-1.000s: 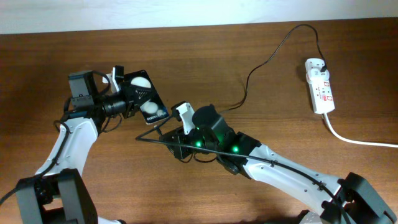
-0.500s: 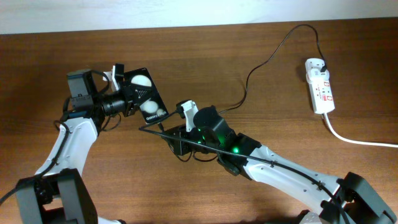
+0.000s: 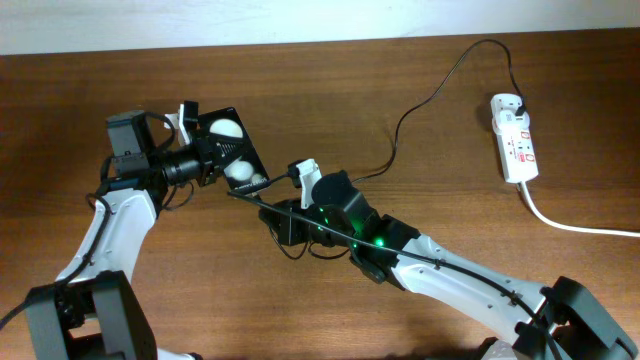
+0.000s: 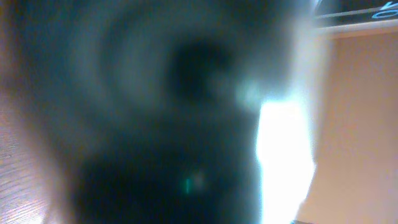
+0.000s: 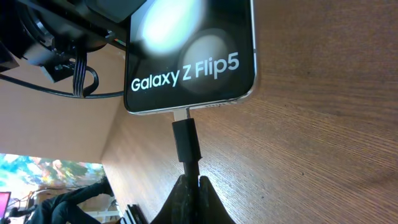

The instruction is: Plug charger to phone and switch on socket

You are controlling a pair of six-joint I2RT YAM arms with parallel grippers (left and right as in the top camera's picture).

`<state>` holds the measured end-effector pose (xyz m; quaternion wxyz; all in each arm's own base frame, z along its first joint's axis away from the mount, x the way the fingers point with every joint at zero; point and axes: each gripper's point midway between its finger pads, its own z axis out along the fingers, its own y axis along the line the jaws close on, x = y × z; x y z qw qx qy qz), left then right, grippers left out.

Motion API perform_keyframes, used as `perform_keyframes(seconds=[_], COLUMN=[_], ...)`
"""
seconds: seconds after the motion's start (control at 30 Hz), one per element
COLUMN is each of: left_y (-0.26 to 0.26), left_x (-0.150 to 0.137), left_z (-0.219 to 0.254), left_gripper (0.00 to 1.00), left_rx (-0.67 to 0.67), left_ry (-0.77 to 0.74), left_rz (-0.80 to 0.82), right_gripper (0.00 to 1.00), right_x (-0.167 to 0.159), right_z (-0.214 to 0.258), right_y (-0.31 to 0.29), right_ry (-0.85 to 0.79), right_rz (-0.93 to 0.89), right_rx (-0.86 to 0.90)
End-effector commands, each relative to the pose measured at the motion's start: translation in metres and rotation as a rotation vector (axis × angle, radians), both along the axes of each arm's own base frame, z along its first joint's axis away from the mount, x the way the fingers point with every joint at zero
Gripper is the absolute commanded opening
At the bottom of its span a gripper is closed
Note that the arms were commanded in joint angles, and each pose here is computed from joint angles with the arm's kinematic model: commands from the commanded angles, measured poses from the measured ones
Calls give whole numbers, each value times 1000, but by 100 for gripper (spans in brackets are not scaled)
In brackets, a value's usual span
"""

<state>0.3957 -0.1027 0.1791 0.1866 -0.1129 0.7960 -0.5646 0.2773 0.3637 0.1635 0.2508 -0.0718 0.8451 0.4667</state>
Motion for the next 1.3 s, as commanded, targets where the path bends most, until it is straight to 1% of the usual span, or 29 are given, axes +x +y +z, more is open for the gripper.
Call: perform_keyframes(seconds=[0.0,0.13,0.27,0.43,0.63,0.67,0.7,0.73,0.77,0.8,0.83,0.9,0.97,1.03,1.1,1.13,1.2,1.27], left_y=[-12,-27,-36,-38,-38,-38,-38,-38,-37,-35,-32,-16,5,20,19,20,12,1], left_x=[-11,-16,-18,-19,-19,-19,-19,-19,-18,-15,-11,-3,0,-1,-2,-4,-6,-8], left_z=[14,15,16,18,18,18,18,18,18,14,7,-22,-51,-69,-78,-90,-100,-109], left_gripper=[0,0,0,0,0,0,0,0,0,0,0,0,0,0,0,0,0,0], left_rx=[-50,-50,-49,-58,-58,-58,-52,-45,-30,2,47,178,323,428,496,610,728,836], left_ry=[-27,-36,-51,-54,-54,-54,-68,-86,-115,-133,-142,-46,58,121,135,152,144,123], left_rz=[-77,-118,-143,-155,-155,-155,-158,-162,-168,-152,-128,-17,95,158,174,201,205,200], right_gripper=[4,4,4,4,4,21,54,65,80,89,92,98,100,99,99,99,99,99], right_x=[30,37,41,52,55,51,48,45,41,38,35,34,31,30,28,28,25,14], right_z=[6,6,16,23,22,16,4,-3,-11,-14,-14,-5,-9,-31,-54,-61,-72,-83], right_y=[-16,-21,-19,-23,-21,-21,-25,-27,-29,-30,-33,-41,-61,-92,-125,-140,-161,-176], right_ry=[-56,-73,-107,-148,-179,-177,-146,-132,-140,-147,-147,-180,-164,-72,35,77,138,197], right_rz=[-163,-203,-214,-269,-261,-240,-235,-230,-197,-172,-166,-153,-150,-179,-220,-244,-274,-281], right_rx=[-19,-29,-2,10,-2,-29,-73,-98,-145,-172,-186,-209,-276,-374,-466,-500,-554,-614])
